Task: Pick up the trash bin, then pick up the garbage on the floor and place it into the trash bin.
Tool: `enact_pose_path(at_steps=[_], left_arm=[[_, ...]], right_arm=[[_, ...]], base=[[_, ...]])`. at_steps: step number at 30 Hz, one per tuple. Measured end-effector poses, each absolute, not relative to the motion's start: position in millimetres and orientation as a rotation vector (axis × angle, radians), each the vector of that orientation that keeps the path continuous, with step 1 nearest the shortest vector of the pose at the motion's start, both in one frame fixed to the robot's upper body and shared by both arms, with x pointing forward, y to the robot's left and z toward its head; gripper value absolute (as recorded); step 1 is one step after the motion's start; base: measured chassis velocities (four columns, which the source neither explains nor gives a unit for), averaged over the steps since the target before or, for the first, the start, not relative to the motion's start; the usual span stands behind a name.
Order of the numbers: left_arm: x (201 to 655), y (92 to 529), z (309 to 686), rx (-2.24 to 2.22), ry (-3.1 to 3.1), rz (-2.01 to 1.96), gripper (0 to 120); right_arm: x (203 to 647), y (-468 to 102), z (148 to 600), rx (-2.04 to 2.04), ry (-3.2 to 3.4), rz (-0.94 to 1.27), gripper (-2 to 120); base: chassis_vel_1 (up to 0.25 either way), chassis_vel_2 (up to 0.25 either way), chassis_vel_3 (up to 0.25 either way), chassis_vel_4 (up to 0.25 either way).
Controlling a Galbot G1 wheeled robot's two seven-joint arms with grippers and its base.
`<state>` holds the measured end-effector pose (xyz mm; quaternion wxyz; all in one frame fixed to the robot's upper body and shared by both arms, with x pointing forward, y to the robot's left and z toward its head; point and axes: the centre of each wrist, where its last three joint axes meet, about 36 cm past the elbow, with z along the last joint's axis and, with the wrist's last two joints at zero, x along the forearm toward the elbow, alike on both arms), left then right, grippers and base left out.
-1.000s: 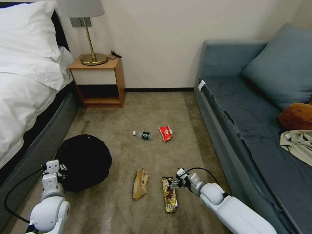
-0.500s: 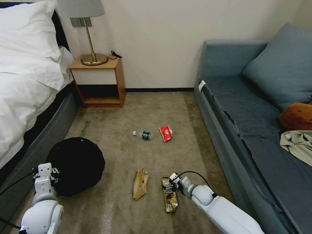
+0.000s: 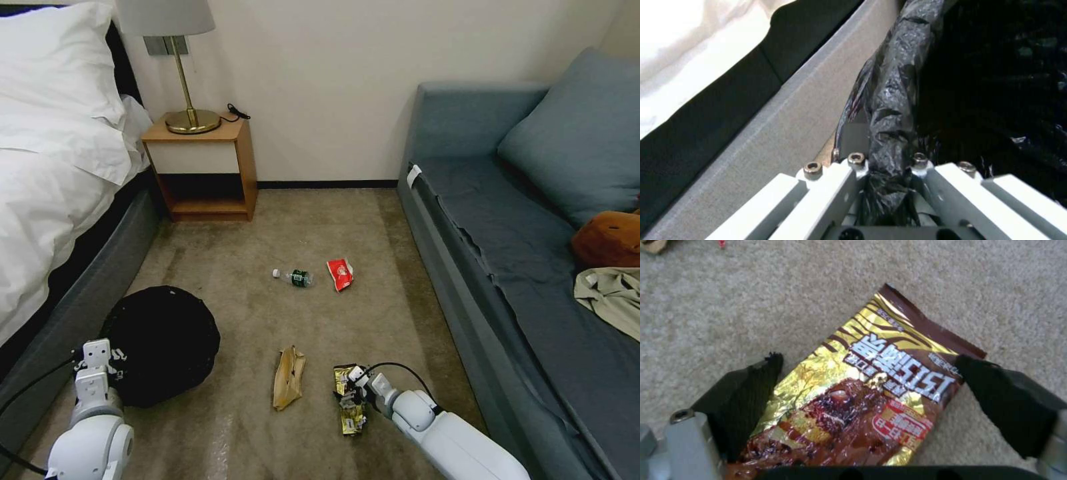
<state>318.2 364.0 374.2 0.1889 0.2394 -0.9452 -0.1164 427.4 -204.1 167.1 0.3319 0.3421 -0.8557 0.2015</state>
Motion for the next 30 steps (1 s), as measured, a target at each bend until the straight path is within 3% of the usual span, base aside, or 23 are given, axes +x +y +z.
enact_pose_path(at_steps=[5,16,21,23,28,30], left_arm=[[318.3,364.4,374.2,0.673,-2.659,-0.328,2],[320.5,363.8,372.1,0.669,-2.661,-0.321,2],[321.0,364.2,371.8,0.67,-2.66,-0.321,2],[321.3,365.3,371.7,0.668,-2.661,-0.324,2],[322.3,367.4,371.3,0.668,-2.661,-0.329,2],[322.7,367.6,371.4,0.668,-2.662,-0.33,2]], right_arm=[[428.0,-204.1,163.8,0.9,-2.241,0.522,86],[419.9,-207.3,161.0,0.916,-2.232,0.513,43],[421.3,-210.5,161.8,0.909,-2.235,0.516,31],[421.2,-212.1,161.0,0.905,-2.232,0.517,17],[420.9,-213.7,160.6,0.899,-2.234,0.514,0],[420.9,-214.0,160.7,0.899,-2.234,0.513,0]], base=[[0.0,0.0,0.0,0.0],[0.0,0.0,0.0,0.0],[0.0,0.0,0.0,0.0],[0.0,0.0,0.0,0.0],[0.0,0.0,0.0,0.0],[0.0,0.0,0.0,0.0]])
